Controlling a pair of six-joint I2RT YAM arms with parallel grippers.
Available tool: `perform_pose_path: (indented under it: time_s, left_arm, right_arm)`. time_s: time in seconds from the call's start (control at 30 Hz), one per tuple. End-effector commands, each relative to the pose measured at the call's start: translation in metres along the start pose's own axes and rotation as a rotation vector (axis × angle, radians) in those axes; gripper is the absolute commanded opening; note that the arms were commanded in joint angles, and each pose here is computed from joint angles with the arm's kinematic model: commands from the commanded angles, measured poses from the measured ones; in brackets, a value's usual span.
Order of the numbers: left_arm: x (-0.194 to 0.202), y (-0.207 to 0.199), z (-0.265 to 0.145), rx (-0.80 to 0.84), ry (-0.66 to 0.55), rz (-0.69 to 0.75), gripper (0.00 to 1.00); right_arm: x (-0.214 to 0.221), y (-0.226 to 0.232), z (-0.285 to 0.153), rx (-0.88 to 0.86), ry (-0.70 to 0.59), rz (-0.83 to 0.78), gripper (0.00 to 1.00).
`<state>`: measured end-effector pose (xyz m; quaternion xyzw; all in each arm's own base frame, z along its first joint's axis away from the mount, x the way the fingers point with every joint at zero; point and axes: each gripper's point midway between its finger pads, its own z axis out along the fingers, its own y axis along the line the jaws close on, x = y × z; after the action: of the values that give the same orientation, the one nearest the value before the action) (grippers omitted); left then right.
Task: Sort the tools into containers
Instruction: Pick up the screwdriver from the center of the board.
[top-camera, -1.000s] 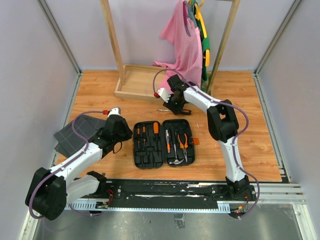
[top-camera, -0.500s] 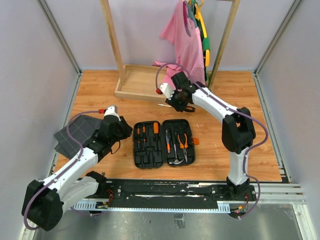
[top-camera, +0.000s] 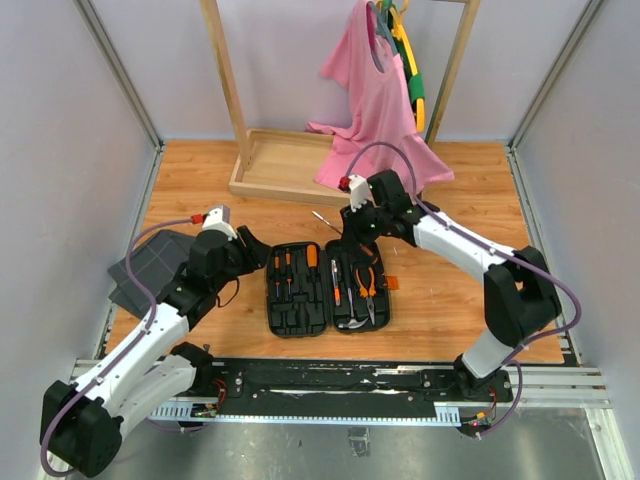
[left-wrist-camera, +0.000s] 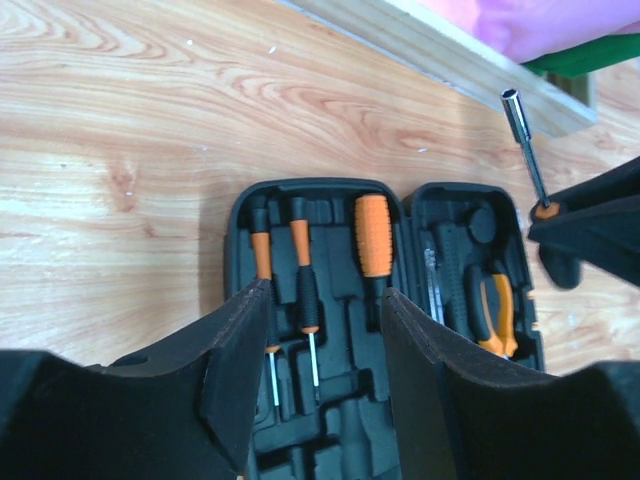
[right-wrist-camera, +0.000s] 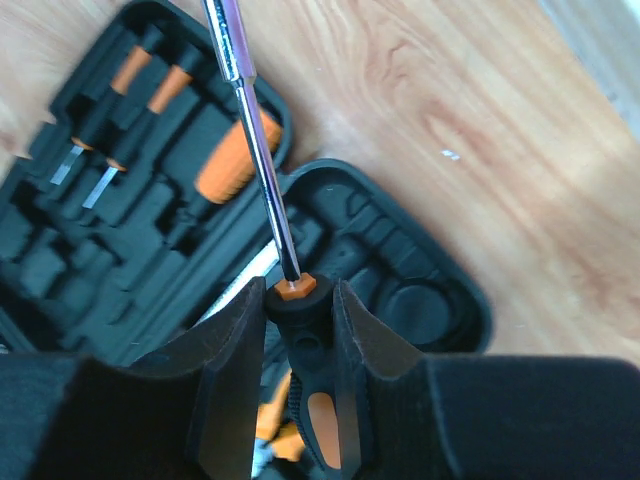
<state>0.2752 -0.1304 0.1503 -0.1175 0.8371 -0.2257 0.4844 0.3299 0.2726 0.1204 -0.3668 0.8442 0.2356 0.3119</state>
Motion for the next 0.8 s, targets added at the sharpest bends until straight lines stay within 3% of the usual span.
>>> perform_pose_path:
  time_s: [0.0, 0.27, 0.53, 0.77]
  left_arm:
    - [-0.031, -0.034, -0.009, 0.122, -0.07, -0.037, 0.53]
    - [-0.039, -0.047, -0.003, 0.156, -0.07, -0.047, 0.54]
    - [-0.026, -0.058, 0.009, 0.215, -0.014, -0.072, 0.55]
    - [-0.025, -0.069, 0.015, 0.272, -0.003, -0.106, 0.56]
  right_arm:
    - [-0.037, 0.04, -0.007, -0.12, -0.23, 0.239, 0.01]
    - [-0.034, 0.074, 0.0, -0.178, -0.325, 0.486, 0.01]
    - [-0.033, 0.109, 0.005, -0.226, -0.418, 0.634, 0.01]
    - [-0.048, 0.147, 0.008, -0.351, -0.445, 0.668, 0.01]
